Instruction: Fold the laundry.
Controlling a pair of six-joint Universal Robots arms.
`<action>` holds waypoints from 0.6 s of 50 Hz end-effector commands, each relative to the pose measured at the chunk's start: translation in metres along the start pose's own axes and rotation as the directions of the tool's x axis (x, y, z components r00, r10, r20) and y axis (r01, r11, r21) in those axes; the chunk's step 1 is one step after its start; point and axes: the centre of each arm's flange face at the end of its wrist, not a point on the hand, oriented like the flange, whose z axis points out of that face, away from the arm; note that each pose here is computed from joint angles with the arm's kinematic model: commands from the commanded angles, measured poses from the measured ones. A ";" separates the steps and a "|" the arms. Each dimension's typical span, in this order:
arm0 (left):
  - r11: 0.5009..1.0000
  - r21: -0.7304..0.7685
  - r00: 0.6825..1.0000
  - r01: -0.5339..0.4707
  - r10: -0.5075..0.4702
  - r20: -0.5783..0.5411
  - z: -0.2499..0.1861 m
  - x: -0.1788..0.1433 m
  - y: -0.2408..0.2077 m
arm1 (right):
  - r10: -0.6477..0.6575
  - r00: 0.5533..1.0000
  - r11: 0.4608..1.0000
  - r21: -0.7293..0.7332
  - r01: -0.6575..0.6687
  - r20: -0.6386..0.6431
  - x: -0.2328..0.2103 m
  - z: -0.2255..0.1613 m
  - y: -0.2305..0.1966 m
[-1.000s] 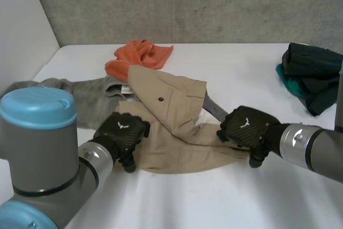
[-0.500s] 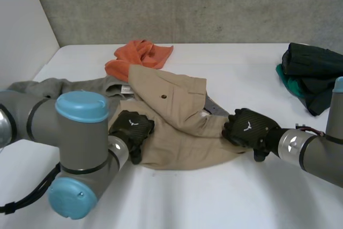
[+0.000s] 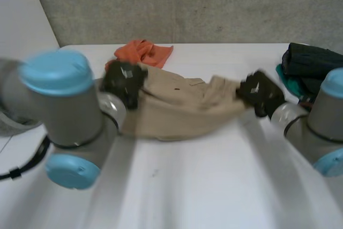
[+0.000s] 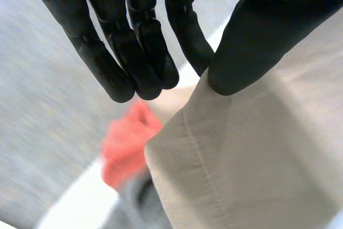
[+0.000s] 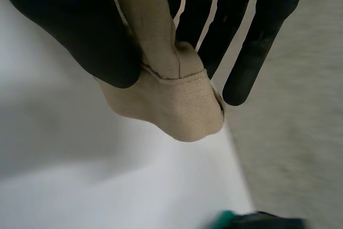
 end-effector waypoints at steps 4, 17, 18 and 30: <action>0.861 0.500 0.959 0.090 -0.211 0.191 -0.076 -0.104 -0.171 | 0.310 0.934 0.947 0.150 -0.285 -0.176 0.127 -0.049 -0.111; 0.761 0.640 0.908 0.107 -0.337 0.248 -0.107 -0.163 -0.234 | 0.365 0.909 0.919 0.234 -0.318 -0.202 0.181 -0.070 -0.174; 0.762 0.639 0.908 0.107 -0.336 0.249 -0.104 -0.163 -0.234 | 0.370 0.908 0.917 0.235 -0.322 -0.200 0.181 -0.068 -0.173; 0.921 0.341 0.958 0.185 -0.247 0.146 0.006 -0.106 -0.138 | 0.400 0.913 0.917 0.037 -0.398 -0.077 0.114 -0.026 -0.132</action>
